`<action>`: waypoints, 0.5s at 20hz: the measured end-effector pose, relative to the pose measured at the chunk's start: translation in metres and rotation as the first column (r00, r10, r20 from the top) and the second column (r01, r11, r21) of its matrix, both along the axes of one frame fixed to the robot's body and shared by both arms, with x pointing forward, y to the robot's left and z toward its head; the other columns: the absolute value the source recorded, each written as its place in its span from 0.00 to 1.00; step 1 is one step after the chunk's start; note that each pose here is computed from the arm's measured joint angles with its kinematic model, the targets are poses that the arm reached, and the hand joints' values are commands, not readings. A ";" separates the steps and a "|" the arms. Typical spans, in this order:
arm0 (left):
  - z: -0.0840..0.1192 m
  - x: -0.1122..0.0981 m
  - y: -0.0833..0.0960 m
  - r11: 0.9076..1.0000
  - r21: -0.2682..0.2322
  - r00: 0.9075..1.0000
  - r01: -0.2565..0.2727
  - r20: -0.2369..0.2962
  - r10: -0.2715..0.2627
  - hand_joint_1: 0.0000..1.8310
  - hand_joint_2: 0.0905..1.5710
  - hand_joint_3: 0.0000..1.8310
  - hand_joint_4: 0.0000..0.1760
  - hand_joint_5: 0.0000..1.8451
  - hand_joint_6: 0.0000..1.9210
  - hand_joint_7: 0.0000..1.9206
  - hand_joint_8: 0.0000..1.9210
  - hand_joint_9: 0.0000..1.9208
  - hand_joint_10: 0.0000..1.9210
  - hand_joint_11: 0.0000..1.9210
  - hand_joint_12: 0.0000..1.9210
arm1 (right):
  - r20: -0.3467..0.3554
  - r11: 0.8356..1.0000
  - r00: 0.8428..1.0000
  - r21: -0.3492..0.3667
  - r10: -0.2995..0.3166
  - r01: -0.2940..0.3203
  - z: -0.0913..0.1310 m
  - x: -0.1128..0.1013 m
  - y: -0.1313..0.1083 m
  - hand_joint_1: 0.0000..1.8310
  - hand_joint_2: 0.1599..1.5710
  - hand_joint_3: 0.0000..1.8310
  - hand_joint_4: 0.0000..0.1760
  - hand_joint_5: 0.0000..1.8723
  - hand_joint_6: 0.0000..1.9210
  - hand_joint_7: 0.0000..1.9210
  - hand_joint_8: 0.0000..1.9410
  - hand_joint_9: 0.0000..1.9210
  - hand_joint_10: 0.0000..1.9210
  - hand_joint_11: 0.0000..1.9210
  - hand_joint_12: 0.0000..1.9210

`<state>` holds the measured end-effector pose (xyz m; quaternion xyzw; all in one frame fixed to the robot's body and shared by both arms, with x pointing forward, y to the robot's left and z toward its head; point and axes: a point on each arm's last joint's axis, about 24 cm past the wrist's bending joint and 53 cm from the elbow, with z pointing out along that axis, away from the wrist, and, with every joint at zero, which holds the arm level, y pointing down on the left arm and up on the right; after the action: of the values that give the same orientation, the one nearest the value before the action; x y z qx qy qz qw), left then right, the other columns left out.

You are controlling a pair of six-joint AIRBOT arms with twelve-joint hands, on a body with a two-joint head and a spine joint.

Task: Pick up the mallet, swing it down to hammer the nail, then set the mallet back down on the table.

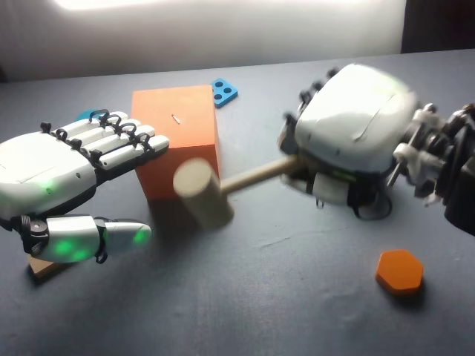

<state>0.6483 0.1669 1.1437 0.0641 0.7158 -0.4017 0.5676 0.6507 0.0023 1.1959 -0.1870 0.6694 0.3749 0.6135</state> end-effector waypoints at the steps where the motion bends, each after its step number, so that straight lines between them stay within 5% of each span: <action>1: -0.001 0.000 0.000 1.000 0.001 1.000 -0.001 -0.002 0.001 0.00 0.79 0.00 0.00 0.00 0.00 0.00 0.00 0.00 0.00 0.00 0.00 | -0.010 1.000 1.000 -0.018 0.011 -0.012 -0.005 -0.001 0.003 0.28 0.93 0.00 0.00 0.57 1.00 0.75 1.00 0.81 1.00 0.87 1.00; 4: 0.002 0.000 -0.003 1.000 -0.009 1.000 0.000 -0.006 0.000 0.00 0.79 0.00 0.00 0.00 0.00 0.00 0.00 0.00 0.00 0.00 0.00 | -0.068 0.998 0.998 -0.053 0.016 -0.020 -0.020 0.006 0.009 0.29 0.92 0.00 0.00 0.57 1.00 0.72 1.00 0.77 1.00 0.83 1.00; 10: 0.008 -0.001 -0.004 1.000 -0.007 1.000 -0.001 -0.009 0.001 0.00 0.80 0.00 0.00 0.00 0.00 0.00 0.00 0.00 0.00 0.00 0.00 | -0.059 0.996 0.997 -0.071 0.056 -0.060 -0.029 0.001 0.036 0.24 0.89 0.00 0.00 0.51 1.00 0.61 1.00 0.68 1.00 0.74 1.00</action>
<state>0.6477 0.1631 1.1514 0.0602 0.7169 -0.4041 0.5649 0.6521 0.0383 1.1673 -0.2181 0.6941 0.3730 0.5758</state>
